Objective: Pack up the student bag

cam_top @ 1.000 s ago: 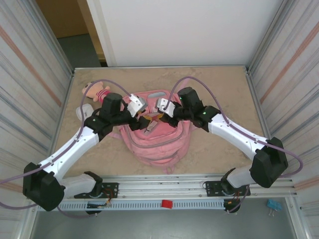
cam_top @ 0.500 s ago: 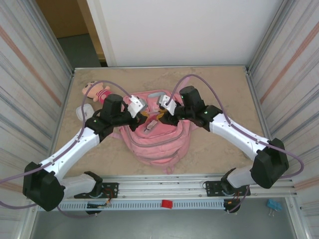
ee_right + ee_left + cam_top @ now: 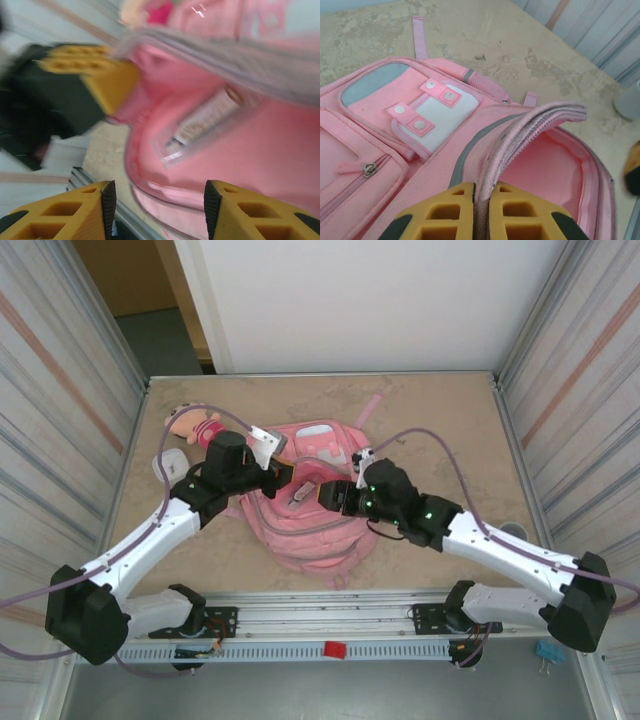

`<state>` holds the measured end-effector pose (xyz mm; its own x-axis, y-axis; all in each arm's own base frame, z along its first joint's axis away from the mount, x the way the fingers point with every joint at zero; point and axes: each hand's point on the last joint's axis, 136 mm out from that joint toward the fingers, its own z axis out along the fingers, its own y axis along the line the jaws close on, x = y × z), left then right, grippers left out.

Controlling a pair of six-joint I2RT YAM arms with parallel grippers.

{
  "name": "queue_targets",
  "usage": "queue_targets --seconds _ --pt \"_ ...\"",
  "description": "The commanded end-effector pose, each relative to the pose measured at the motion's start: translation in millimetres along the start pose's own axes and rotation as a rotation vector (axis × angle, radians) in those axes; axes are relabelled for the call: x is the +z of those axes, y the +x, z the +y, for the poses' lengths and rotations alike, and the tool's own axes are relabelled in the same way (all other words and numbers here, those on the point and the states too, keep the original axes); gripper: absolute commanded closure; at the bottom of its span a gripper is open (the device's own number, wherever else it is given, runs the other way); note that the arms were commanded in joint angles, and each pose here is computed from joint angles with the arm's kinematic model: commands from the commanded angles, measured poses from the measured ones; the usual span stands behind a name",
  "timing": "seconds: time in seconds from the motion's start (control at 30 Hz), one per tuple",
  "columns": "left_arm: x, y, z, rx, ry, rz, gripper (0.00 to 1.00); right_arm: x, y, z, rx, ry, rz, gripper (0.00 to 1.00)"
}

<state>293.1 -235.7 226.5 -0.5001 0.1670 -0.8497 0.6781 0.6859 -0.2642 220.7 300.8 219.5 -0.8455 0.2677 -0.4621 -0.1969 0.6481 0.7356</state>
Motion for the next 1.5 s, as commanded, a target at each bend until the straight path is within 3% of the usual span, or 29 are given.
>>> queue_targets --seconds 0.0,0.2,0.4,0.67,0.9,1.07,1.17,1.47 --pt "-21.9 -51.6 -11.1 -0.084 0.037 -0.211 1.00 13.6 -12.3 10.1 0.306 -0.021 -0.064 0.48" --pt "-25.1 -50.5 -21.2 -0.127 0.067 -0.243 1.00 40.8 -3.9 8.2 0.432 0.004 -0.049 0.46" --pt "-29.6 -51.7 -28.3 -0.148 0.086 -0.261 1.00 60.6 -2.2 -0.5 0.526 0.022 -0.062 0.54" --pt "-31.6 -52.4 -33.6 -0.158 0.099 -0.277 1.00 79.8 20.2 -11.6 0.625 0.071 -0.037 0.57" --pt "-31.6 -54.5 -35.5 -0.170 0.111 -0.290 1.00 102.5 10.4 -9.3 0.647 0.056 -0.094 0.77" --pt "-32.8 -54.1 -38.0 -0.170 0.117 -0.292 1.00 122.1 -10.7 1.4 0.631 0.004 -0.139 0.83" --pt "-33.3 -49.3 -32.8 -0.170 0.086 -0.287 1.00 120.9 -18.3 6.8 0.587 -0.006 -0.154 0.81" --pt "-26.5 -25.9 -9.0 -0.069 -0.059 -0.197 0.98 59.5 -15.5 24.5 0.282 -0.064 -0.121 0.53"
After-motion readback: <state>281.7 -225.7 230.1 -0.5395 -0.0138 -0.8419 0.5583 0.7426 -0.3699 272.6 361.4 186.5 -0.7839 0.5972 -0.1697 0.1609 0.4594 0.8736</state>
